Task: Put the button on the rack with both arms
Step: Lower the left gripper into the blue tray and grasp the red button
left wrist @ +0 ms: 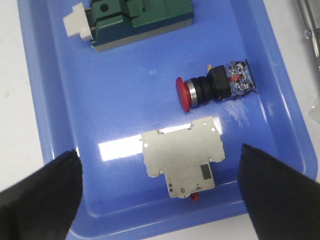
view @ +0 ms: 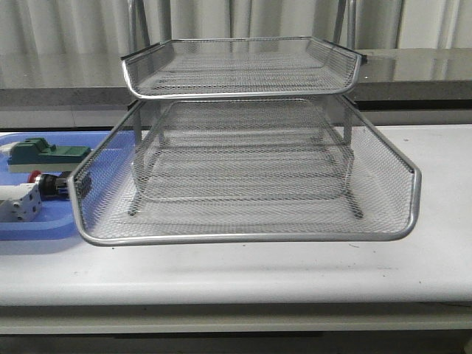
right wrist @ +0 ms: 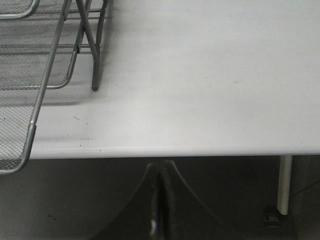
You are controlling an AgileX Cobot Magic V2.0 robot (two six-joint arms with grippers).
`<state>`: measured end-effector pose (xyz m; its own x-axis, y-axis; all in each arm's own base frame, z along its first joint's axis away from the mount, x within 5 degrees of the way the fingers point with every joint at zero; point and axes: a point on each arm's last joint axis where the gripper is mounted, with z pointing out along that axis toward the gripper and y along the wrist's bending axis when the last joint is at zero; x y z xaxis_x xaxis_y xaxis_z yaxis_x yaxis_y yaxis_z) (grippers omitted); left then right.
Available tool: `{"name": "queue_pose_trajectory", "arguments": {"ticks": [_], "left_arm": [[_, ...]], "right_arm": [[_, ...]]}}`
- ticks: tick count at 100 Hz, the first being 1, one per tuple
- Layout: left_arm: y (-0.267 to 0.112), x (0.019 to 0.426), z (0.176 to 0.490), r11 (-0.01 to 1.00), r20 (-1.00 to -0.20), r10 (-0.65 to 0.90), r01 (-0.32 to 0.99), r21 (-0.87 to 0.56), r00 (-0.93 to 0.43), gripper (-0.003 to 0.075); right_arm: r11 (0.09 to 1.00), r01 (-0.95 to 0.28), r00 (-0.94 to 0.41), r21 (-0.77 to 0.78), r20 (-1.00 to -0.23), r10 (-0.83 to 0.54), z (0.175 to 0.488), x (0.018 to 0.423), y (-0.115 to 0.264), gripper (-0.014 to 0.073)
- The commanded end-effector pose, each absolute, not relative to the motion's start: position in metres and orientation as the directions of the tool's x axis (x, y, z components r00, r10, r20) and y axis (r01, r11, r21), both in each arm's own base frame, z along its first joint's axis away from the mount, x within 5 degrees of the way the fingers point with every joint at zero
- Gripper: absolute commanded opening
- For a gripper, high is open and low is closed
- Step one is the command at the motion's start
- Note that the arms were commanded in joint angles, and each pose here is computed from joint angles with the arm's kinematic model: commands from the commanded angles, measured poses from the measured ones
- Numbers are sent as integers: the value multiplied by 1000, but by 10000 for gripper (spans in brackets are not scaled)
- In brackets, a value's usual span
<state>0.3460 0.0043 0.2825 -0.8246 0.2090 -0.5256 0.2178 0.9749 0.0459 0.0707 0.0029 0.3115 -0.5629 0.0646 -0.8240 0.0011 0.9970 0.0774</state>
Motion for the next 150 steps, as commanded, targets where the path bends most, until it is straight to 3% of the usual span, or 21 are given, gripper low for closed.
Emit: {"name": "queue_pose_trajectory", "arguments": {"ticks": [1,23,56,87,150], "left_arm": [[0,350,309,959,-630,262,270,85,-731,592],[-17,378,305,874,-607,399,486,24,-688,592],[-60,424,285,617,-489,723,775,138,-488,591],[-70,442,245,484,-295,859,852,202,-418,588],[-71,461,189,438,-249,887,877,194,-388,588]], "right_arm": [[997,-18,-477,71,-877,54,327,74,3,-109],[997,-18,-477,71,-877,54,327,74,3,-109],[997,-17,-478,71,-877,54,327,74,3,-109],[997,-17,-479,70,-876,54,327,74,3,-109],[997,-17,-479,70,-876,54,327,74,3,-109]]}}
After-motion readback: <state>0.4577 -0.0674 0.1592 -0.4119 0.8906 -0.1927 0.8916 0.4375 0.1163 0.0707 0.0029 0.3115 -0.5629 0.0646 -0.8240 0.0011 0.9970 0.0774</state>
